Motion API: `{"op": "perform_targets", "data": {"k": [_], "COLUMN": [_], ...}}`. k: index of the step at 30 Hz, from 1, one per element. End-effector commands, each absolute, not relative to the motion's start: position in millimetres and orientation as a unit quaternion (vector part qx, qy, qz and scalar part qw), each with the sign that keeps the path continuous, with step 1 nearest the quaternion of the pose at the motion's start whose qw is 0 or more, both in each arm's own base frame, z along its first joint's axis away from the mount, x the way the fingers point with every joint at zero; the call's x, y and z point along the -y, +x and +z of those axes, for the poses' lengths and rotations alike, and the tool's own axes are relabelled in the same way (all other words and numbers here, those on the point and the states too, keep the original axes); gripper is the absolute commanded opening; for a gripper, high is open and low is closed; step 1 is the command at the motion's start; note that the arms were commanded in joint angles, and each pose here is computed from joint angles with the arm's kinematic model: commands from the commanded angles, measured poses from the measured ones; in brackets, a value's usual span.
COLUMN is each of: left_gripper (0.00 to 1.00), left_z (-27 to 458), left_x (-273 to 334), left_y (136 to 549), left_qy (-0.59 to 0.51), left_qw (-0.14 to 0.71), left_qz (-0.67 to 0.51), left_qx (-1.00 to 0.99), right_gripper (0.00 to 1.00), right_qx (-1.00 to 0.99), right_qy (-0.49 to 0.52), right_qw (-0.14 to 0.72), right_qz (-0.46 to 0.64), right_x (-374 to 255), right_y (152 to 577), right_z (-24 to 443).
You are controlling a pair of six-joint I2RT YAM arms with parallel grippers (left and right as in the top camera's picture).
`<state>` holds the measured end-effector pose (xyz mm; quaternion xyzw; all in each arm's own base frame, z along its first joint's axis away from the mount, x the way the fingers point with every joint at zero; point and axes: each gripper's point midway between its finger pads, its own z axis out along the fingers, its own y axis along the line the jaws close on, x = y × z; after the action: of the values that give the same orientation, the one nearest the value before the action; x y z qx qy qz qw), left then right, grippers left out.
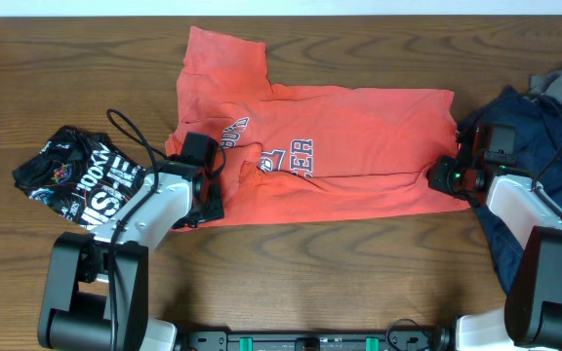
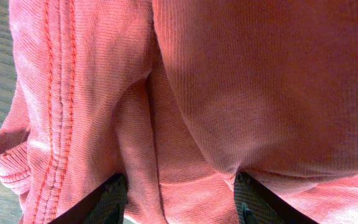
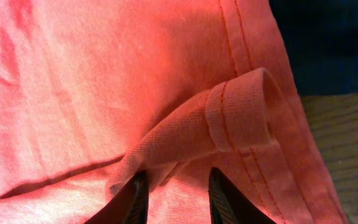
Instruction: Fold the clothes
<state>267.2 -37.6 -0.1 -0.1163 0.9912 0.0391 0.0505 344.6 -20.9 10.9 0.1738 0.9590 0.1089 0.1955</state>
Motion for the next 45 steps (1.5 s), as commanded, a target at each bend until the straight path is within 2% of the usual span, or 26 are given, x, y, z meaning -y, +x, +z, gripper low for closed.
{"op": "perform_targets", "data": {"k": [1, 4, 7, 13, 17, 22, 30, 32, 34, 36, 38, 41, 45], "left_gripper": [0.57, 0.57, 0.57, 0.58, 0.58, 0.58, 0.58, 0.58, 0.58, 0.58, 0.58, 0.59, 0.58], "left_z": [-7.2, -7.2, -7.2, -7.2, -7.2, -7.2, -7.2, -7.2, -7.2, -7.2, -7.2, -7.2, -7.2], "left_x": [35.0, 35.0, 35.0, 35.0, 35.0, 35.0, 35.1, 35.1, 35.1, 35.1, 35.1, 35.1, 35.1], "left_y": [257.9, 258.0, 258.0, 258.0, 257.9, 258.0, 258.1, 258.1, 258.1, 258.1, 258.1, 258.1, 258.1], "left_qy": [-0.121, -0.121, -0.121, -0.121, -0.121, -0.121, -0.121, -0.121, -0.121, -0.121, -0.121, -0.121, -0.121], "left_qw": [0.035, 0.035, 0.035, 0.035, 0.035, 0.035, 0.035, 0.035, 0.035, 0.035, 0.035, 0.035, 0.035], "left_qz": [0.045, 0.045, 0.045, 0.045, 0.045, 0.045, 0.045, 0.045, 0.045, 0.045, 0.045, 0.045, 0.045], "left_qx": [-0.991, -0.991, -0.991, -0.991, -0.991, -0.991, -0.991, -0.991, -0.991, -0.991, -0.991, -0.991, -0.991], "right_gripper": [0.31, 0.21, 0.01, 0.01, 0.01, 0.01, 0.32, 0.38, 0.39, 0.35, 0.25, 0.02, 0.01], "right_qx": [-0.956, -0.949, -0.938, -0.899, -0.88, -0.884, -0.892, -0.892, -0.893, -0.893, -0.893, -0.892, -0.882], "right_qy": [0.194, 0.217, 0.249, 0.339, 0.353, 0.355, 0.364, 0.364, 0.365, 0.368, 0.37, 0.373, 0.39], "right_qw": [0.188, 0.195, 0.205, 0.239, 0.277, 0.253, 0.213, 0.214, 0.213, 0.212, 0.214, 0.222, 0.237], "right_qz": [0.114, 0.119, 0.127, 0.14, 0.155, 0.17, 0.16, 0.159, 0.155, 0.148, 0.142, 0.13, 0.115], "right_x": [22.4, 23.2, 24.4, 33.4, 36.4, 28.7, 26.3, 26.5, 27.6, 29.9, 32.0, 37.2, 45.8], "right_y": [342.2, 346.6, 353.0, 372.3, 390.0, 382.5, 365.0, 365.3, 364.4, 362.7, 363.1, 364.4, 368.7], "right_z": [6.6, 8.5, 11.5, 21.1, 32.9, 28.4, 17.7, 17.8, 17.1, 15.9, 15.9, 16.1, 18.2]}}
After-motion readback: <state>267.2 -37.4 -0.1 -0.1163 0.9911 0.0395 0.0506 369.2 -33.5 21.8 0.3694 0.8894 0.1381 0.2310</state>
